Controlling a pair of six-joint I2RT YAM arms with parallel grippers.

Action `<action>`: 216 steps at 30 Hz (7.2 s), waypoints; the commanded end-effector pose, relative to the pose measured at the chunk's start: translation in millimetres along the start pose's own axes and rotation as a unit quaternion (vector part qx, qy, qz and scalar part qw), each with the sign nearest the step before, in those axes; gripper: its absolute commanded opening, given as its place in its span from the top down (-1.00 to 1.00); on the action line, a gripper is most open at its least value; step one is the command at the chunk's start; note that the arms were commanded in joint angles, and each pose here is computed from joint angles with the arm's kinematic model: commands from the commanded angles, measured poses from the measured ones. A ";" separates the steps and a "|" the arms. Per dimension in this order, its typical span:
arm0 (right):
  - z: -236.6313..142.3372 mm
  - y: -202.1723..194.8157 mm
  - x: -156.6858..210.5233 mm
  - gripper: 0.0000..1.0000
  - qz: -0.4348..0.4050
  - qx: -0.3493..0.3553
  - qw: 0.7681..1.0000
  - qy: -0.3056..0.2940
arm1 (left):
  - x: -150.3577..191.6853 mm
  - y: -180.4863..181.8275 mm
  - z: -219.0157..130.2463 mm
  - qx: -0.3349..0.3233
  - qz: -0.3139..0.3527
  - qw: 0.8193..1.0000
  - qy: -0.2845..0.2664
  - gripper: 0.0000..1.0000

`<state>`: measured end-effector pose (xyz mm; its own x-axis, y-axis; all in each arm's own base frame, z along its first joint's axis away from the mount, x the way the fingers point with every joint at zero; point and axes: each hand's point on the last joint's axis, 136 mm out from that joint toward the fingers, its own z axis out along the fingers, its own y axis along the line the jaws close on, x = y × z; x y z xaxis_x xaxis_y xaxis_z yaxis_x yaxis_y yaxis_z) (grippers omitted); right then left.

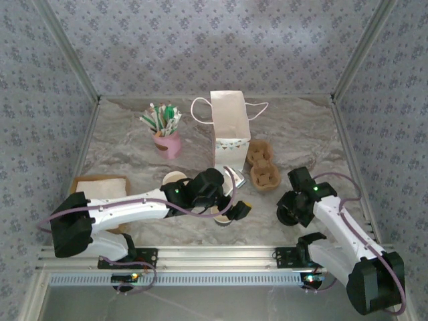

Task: Pack the takeout coffee

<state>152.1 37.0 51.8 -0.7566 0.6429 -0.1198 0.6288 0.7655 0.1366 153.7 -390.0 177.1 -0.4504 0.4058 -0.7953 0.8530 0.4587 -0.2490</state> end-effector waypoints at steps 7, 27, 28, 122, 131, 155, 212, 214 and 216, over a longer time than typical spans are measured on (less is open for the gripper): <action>-13.1 -5.5 -11.0 -0.48 0.001 0.020 0.999 -0.026 | -7.3 -8.5 1.4 0.017 0.005 1.000 -0.010 -0.99; -2.2 10.8 0.6 -0.43 -0.093 0.043 0.995 0.016 | -4.4 -9.1 5.7 0.020 0.002 1.000 -0.003 -0.99; -1.3 10.5 0.6 -0.44 -0.097 0.050 0.994 0.016 | -5.1 -8.6 5.5 0.019 0.002 1.000 -0.004 -0.99; -25.0 21.3 13.5 -0.40 -0.023 -0.096 0.988 0.115 | 22.6 -32.0 139.2 0.099 -0.157 0.973 0.135 0.29; -23.6 21.1 14.7 -0.40 -0.023 -0.098 0.988 0.117 | 22.9 -39.7 137.0 0.121 -0.170 0.969 0.130 0.19; -26.9 25.0 19.6 -0.38 -0.017 -0.116 0.985 0.128 | 45.1 -27.3 141.2 0.112 -0.205 0.963 0.137 0.22; -112.5 43.5 -7.2 -0.35 -0.105 -0.122 0.987 -0.017 | -79.1 -8.9 -18.9 0.024 -0.111 0.993 -0.030 -0.81; -116.9 53.1 -2.5 -0.34 -0.126 -0.128 0.984 -0.014 | -80.0 -0.8 -37.3 0.006 -0.106 0.994 -0.038 -0.97; -121.5 62.7 2.0 -0.34 -0.147 -0.129 0.981 -0.015 | -79.8 9.5 -54.1 -0.011 -0.106 0.993 -0.044 -0.99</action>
<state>169.0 78.5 171.8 -0.8866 0.4109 -0.2125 0.3197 0.8763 0.3604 175.1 -403.9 270.4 -0.6155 0.2093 -0.7599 0.7442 0.4716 -0.4730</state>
